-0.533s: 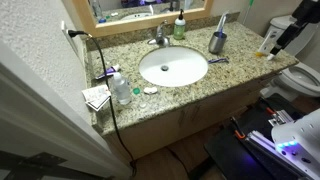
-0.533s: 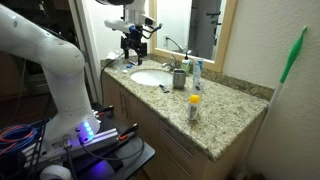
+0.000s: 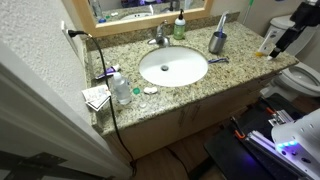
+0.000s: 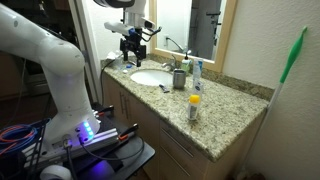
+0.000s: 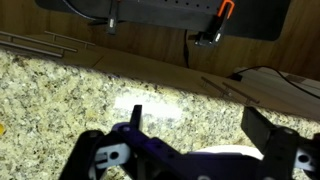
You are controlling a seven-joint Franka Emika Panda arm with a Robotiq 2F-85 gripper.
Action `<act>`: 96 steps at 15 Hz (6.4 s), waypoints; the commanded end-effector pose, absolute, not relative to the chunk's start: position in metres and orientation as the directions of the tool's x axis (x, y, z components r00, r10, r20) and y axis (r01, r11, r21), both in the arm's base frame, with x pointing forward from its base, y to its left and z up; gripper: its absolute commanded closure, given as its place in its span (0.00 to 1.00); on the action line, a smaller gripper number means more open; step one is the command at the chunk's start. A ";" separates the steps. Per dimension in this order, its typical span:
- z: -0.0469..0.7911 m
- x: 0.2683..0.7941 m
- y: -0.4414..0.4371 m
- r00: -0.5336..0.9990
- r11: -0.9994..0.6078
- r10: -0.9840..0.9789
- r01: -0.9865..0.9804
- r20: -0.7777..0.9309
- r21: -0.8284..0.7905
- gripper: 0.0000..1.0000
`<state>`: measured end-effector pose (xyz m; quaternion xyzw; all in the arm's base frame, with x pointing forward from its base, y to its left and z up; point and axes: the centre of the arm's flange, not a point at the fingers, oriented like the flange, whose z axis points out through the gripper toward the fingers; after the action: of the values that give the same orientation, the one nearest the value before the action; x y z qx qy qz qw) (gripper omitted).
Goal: Move the blue object from the left of the sink to the right of the sink
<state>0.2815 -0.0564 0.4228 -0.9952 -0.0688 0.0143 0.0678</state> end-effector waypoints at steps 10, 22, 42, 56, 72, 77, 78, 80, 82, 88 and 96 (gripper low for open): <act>0.429 0.285 -0.058 0.854 -0.842 0.518 0.520 0.054 -0.145 0.00; 0.429 0.290 -0.057 0.463 -0.435 0.877 0.878 0.126 -0.200 0.00; 0.451 0.331 0.025 -0.159 0.185 0.965 0.976 0.209 -0.112 0.00; 0.452 0.389 0.184 -0.469 0.446 0.873 0.879 0.133 0.170 0.00; 0.455 0.372 0.259 -0.733 0.702 0.658 0.680 0.175 0.210 0.00; 0.417 0.457 0.305 -0.788 0.725 0.581 0.615 0.204 0.311 0.00; 0.411 0.472 0.315 -0.802 0.720 0.563 0.595 0.201 0.358 0.00; 0.401 0.507 0.328 -0.823 0.716 0.531 0.563 0.202 0.413 0.00; 0.403 0.476 0.317 -0.801 0.705 0.561 0.594 0.209 0.387 0.00; 0.391 0.508 0.330 -0.829 0.734 0.521 0.556 0.201 0.389 0.00; 0.344 0.566 0.419 -0.964 0.942 0.239 0.200 -0.119 0.271 0.00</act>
<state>0.5230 0.3804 0.3447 -0.1328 -0.9834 -0.1209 -0.0277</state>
